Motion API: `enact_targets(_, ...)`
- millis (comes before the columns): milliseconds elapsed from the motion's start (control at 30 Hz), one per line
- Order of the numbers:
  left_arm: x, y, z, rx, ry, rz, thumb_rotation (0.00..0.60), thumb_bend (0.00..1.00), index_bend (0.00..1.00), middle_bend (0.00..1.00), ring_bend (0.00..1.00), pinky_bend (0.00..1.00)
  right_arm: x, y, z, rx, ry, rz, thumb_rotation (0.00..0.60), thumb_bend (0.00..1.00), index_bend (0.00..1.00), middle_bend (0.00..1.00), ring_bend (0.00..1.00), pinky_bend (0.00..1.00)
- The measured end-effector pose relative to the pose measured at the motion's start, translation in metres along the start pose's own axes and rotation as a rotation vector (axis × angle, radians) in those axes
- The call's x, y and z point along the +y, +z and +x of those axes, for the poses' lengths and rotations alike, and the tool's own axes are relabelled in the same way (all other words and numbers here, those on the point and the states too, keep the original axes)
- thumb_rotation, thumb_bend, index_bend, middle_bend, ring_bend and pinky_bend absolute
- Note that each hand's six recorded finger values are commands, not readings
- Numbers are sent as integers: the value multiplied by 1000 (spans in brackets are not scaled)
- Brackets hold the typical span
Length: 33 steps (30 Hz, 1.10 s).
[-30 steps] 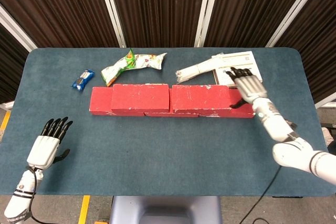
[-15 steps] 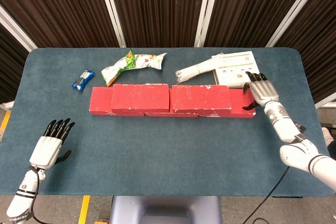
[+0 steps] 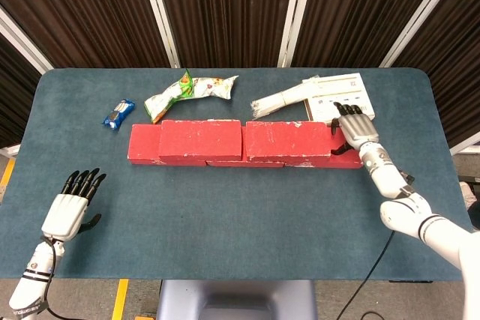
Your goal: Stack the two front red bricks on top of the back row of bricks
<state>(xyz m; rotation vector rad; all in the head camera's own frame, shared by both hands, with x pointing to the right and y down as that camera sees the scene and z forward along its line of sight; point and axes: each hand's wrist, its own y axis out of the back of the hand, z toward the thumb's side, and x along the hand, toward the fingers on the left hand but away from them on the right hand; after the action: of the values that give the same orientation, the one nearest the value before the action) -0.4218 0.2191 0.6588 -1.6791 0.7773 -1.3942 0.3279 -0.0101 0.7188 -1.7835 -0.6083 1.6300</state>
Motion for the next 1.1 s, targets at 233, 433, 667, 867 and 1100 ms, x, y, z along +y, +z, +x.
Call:
enact_targets(233, 1, -1, 0, 1, 2, 0, 600, 275, 0, 0, 0, 25, -2, 8, -3, 9, 8, 8, 600, 309, 591, 0, 0, 84)
enact_targets(433, 1, -1, -1, 0, 3, 1, 600, 276, 0, 0, 0, 25, -3, 14, -5, 15, 11, 10, 600, 309, 591, 0, 0, 85)
enact_targets(667, 2, -1, -1, 0, 5, 0, 600, 275, 0, 0, 0, 24, -2, 14, -5, 14, 10, 6, 600, 309, 585, 0, 0, 86)
enact_targets(867, 3, 0, -1, -3, 12, 3, 600, 276, 0, 0, 0, 24, -1, 10, 1, 13, 10, -10, 600, 309, 402, 0, 0, 85)
enact_targets(1100, 14, -1, -3, 5, 67, 11, 600, 288, 0, 0, 0, 25, 0, 6, 26, 35, -33, -51, 600, 236, 0, 0, 0, 61)
